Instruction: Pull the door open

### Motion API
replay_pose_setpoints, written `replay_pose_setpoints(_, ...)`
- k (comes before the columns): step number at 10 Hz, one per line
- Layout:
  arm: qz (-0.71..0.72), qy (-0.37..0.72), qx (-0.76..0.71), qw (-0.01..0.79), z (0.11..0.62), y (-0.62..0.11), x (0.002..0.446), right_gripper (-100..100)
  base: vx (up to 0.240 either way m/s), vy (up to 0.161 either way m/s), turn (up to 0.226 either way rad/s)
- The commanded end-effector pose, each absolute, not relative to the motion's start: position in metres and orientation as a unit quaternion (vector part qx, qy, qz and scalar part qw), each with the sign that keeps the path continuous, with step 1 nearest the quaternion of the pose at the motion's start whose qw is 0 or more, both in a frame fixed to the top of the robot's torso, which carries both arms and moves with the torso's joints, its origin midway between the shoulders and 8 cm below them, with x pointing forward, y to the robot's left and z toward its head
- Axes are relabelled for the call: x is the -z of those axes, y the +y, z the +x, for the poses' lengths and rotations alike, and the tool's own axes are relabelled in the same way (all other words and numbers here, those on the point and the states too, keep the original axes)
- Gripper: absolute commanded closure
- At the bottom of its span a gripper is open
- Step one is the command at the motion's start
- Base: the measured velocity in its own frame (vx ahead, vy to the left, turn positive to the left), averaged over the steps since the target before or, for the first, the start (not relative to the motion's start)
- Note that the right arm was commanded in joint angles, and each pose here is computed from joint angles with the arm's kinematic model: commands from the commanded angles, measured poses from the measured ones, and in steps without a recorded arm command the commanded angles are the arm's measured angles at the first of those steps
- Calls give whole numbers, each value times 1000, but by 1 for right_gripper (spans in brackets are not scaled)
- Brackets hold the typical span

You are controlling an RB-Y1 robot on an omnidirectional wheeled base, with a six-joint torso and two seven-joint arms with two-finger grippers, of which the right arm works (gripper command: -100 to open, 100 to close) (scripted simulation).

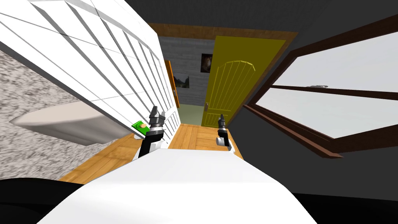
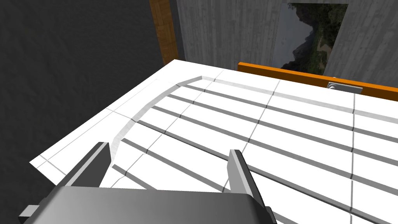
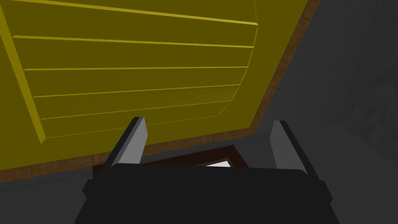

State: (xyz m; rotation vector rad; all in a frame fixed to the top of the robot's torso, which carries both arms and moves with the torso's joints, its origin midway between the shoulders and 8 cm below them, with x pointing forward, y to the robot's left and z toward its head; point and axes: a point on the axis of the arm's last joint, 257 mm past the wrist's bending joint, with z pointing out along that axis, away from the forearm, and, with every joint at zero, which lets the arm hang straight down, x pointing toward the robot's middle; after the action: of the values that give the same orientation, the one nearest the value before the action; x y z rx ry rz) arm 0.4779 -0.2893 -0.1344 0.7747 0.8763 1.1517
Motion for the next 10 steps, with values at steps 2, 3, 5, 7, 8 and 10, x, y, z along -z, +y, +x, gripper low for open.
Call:
replay_pose_setpoints(2,358,395,-517,670,496,-289,146,-100,92,-2,-6)
replay_pose_setpoints(3,363,399,-514,667,497,-289,153,-100,81,-3,2)
replay_pose_setpoints(5,372,401,-517,658,511,-287,161,-100,79,-1,-6)
replay_pose_setpoints(7,381,407,-516,651,518,-286,171,-100,58,5,-1)
replay_pose_setpoints(8,383,409,-514,649,519,-286,175,-100,41,7,-3)
replay_pose_setpoints(10,393,413,-516,639,532,-282,184,-100,59,-5,-5)
